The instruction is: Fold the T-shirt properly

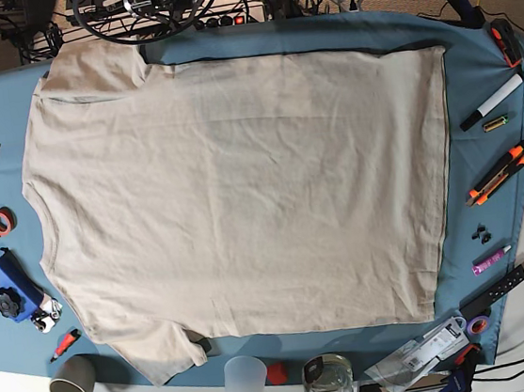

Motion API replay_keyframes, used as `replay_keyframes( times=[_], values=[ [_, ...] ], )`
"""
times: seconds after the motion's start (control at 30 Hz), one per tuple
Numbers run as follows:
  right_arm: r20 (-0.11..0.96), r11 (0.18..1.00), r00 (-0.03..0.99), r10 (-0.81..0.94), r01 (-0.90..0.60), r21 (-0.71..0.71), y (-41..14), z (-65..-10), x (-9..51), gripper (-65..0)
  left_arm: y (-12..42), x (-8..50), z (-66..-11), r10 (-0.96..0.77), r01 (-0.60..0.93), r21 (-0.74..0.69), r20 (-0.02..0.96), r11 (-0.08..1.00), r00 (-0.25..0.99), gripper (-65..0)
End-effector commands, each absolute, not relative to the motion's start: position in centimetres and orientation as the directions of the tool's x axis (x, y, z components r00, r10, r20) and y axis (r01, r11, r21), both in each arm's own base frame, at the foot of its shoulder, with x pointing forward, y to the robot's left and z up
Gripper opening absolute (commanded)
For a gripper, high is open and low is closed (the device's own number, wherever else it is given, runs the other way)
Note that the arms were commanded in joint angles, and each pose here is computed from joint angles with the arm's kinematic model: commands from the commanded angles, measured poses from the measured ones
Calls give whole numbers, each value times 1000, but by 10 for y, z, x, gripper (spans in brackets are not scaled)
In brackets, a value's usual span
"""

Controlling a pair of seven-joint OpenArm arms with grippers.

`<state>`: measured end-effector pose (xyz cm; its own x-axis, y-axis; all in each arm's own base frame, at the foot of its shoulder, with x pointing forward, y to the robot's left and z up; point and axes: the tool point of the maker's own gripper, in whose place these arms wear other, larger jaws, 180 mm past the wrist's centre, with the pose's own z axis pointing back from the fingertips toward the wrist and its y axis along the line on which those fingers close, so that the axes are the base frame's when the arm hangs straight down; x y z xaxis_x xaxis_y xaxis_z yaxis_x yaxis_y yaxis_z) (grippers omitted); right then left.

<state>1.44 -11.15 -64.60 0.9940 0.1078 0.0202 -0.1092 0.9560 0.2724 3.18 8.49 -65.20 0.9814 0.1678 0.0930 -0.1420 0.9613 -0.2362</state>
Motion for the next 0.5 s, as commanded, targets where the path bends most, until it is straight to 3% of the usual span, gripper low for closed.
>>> replay_keyframes(
  times=[0.0, 0.3, 0.47],
  values=[
    [23, 954, 993, 113, -115, 278, -112, -645, 15, -650, 83, 33, -651, 173, -145, -247, 96, 958, 980, -650],
    [17, 954, 993, 115, -115, 276, -114, -645, 14, -650, 89, 32, -652, 170, -144, -237, 97, 961, 981, -650],
    [-39, 955, 991, 131, -115, 274, -117, -645, 3, -650, 89, 24, -652, 164, -144, -235, 67, 961, 984, -650]
  ],
)
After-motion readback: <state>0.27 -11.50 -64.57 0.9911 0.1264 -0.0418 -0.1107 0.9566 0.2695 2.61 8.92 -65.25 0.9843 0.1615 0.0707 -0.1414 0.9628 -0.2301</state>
